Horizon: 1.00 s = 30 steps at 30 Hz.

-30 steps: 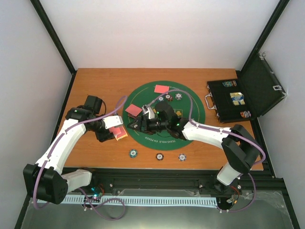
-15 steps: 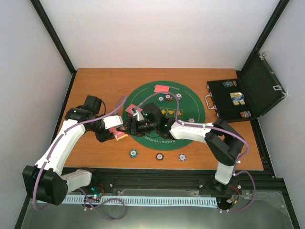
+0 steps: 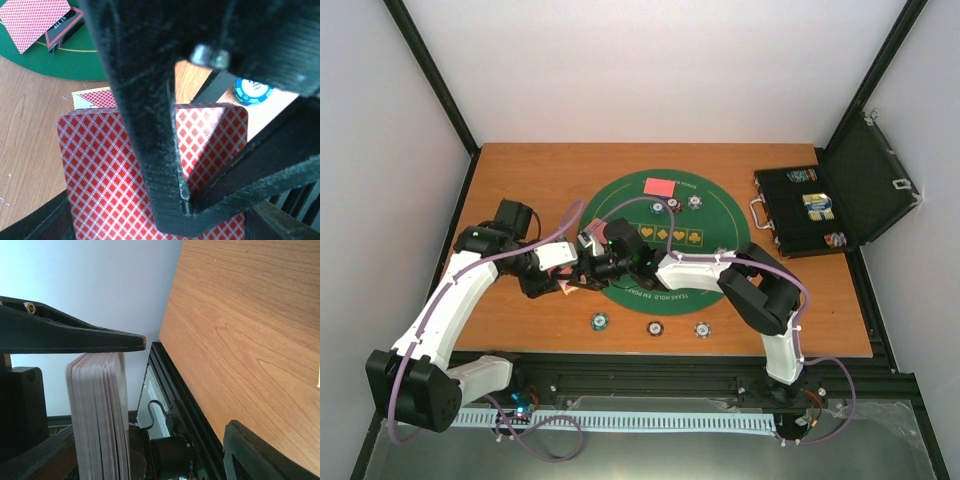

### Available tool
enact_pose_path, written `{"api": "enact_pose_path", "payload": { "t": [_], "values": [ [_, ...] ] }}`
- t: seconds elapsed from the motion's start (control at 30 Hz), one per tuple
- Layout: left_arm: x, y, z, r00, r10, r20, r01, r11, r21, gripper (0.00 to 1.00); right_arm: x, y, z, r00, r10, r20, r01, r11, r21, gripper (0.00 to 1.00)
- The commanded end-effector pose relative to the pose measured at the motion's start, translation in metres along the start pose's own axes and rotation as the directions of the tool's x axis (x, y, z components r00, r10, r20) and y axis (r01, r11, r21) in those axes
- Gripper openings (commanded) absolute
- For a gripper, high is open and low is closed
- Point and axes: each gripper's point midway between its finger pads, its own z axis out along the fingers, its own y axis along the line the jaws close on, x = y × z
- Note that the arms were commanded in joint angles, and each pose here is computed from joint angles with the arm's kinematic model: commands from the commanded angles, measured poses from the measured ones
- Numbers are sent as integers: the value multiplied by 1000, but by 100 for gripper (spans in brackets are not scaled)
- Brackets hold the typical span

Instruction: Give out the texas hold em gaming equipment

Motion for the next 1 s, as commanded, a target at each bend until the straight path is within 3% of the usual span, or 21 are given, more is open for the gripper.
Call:
{"api": "enact_pose_path", "payload": {
  "t": [0.0,0.13,0.8,0.87,0.97],
  "values": [
    [-11,4,-16,998,33,47,-31,999,-33,1,-3,5,0,1000,-12,5,12,999,-30,67],
    [-12,5,-16,998,36,48,-35,999,-36,1,-2,-3,-10,1000,1,19,-1,1000,-20,59],
    [-9,5,-15,998,42,38,-40,998,-41,1,2,-8,-35,999,-7,54,7,1000,14,45],
    [-9,4,-14,998,42,39,-40,998,-39,1,2,-7,-37,998,-13,55,12,1000,19,49],
    [-9,4,-13,998,42,41,-40,999,-34,1,1,3,-34,998,-29,47,30,999,-11,63]
  ]
}}
